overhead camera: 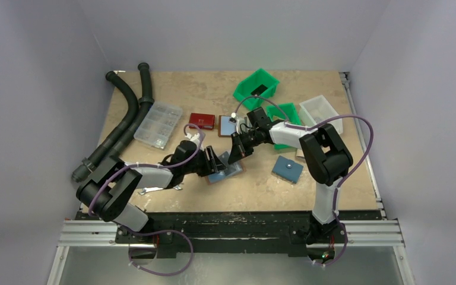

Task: Take the credit cards out of the card holder
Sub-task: Remove the credit card from the card holder.

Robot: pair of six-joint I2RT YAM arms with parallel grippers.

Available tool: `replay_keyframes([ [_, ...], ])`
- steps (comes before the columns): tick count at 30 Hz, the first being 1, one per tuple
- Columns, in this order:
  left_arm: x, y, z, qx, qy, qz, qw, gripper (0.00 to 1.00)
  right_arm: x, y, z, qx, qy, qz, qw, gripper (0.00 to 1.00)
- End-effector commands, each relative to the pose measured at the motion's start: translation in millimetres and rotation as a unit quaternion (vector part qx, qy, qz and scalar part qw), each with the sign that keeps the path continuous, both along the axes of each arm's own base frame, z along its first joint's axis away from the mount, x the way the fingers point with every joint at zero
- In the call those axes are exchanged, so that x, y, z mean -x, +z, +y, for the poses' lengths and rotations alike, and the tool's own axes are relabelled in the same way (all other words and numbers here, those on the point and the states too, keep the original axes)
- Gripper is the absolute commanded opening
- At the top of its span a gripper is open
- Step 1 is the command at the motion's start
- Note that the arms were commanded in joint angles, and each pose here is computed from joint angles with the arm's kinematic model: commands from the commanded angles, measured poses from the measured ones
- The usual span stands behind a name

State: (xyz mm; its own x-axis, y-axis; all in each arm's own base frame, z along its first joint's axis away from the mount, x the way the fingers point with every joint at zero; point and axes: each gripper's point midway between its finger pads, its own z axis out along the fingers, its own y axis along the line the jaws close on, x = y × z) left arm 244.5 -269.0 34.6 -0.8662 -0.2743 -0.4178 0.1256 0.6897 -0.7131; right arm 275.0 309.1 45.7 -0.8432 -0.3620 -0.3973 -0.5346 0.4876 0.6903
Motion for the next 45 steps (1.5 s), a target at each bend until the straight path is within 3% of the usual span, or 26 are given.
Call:
replay_keyframes([
  [1,-6,0,17,0.049,0.056,0.030,0.997,0.53,-10,22,5,-0.023,0.011,-0.048,0.999,0.05],
  [6,-15,20,20,0.122,0.086,0.028,0.988,0.58,-5,24,8,-0.039,0.021,-0.039,0.998,0.09],
  [14,-28,34,17,0.149,0.109,0.024,0.982,0.61,0,28,11,-0.057,0.031,-0.029,0.997,0.19],
  [27,-39,44,6,0.221,0.126,0.033,0.966,0.66,7,34,16,-0.073,0.047,-0.025,0.996,0.27],
  [45,-42,17,14,0.170,0.158,0.067,0.970,0.71,28,44,30,-0.098,0.095,-0.027,0.990,0.37],
])
